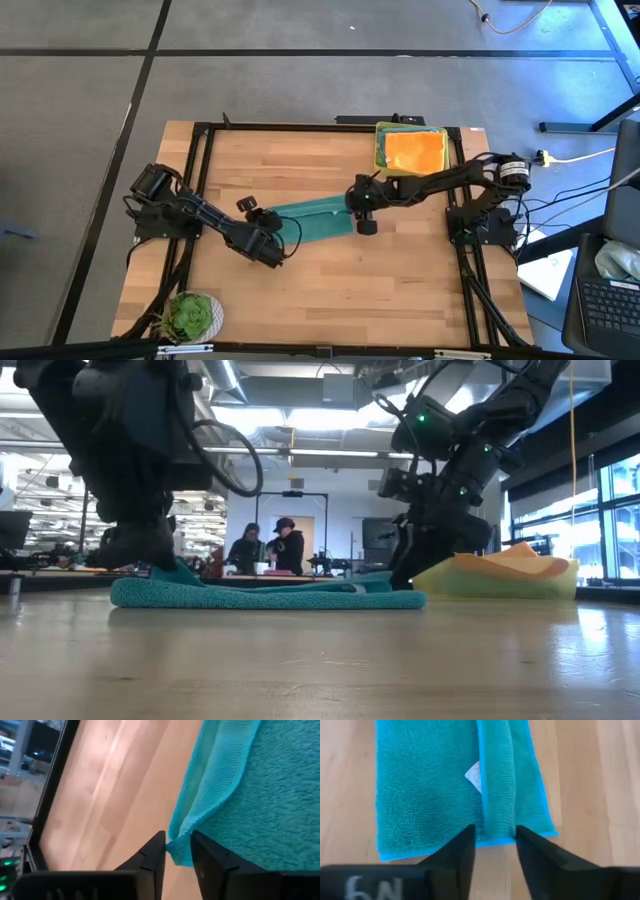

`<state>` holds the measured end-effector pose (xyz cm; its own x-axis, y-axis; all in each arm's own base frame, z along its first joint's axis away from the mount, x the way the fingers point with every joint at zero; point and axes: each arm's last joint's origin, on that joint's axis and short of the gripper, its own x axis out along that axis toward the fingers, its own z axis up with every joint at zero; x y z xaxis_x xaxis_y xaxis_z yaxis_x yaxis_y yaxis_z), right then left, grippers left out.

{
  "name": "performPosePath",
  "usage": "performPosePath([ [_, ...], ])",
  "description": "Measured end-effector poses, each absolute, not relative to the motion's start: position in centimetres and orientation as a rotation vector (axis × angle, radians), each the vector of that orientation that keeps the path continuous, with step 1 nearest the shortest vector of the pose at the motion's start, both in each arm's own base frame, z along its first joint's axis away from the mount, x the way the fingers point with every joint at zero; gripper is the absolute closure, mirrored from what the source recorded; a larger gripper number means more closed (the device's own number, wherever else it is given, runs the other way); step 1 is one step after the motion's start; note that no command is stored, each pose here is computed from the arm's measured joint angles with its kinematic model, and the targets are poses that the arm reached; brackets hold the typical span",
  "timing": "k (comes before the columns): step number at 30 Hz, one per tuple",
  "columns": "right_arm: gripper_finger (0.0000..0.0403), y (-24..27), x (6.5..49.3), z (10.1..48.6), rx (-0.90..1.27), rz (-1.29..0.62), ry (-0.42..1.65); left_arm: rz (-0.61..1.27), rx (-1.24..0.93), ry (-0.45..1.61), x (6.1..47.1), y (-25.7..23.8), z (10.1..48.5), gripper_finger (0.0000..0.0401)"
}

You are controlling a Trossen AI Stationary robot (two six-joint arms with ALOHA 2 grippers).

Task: Fold microfiber towels
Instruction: Fold the blue microfiber cloth

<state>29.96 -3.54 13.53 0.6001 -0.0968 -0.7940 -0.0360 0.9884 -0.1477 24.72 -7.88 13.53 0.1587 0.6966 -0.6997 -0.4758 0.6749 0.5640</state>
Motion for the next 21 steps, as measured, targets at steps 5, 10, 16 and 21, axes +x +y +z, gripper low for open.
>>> performPosePath([
  [5, 0.0185, -3.7, 29.9, 13.0, -0.121, -0.132, 0.962, 0.892, 0.252, 1.117, 24.5, -7.6, 13.7, 0.0291],
  [10, 0.0153, -4.1, 29.7, 13.0, -0.150, -0.307, 0.976, 1.011, 0.238, 1.091, 23.6, -7.2, 14.0, 0.0280],
  [16, 0.0150, -4.2, 29.7, 13.0, -0.118, -0.322, 0.971, 1.035, 0.181, 1.122, 23.3, -7.2, 14.0, 0.0280],
  [21, 0.0150, -4.2, 29.6, 13.0, -0.119, -0.321, 0.975, 1.020, 0.156, 1.155, 23.2, -7.4, 13.9, 0.0279],
])
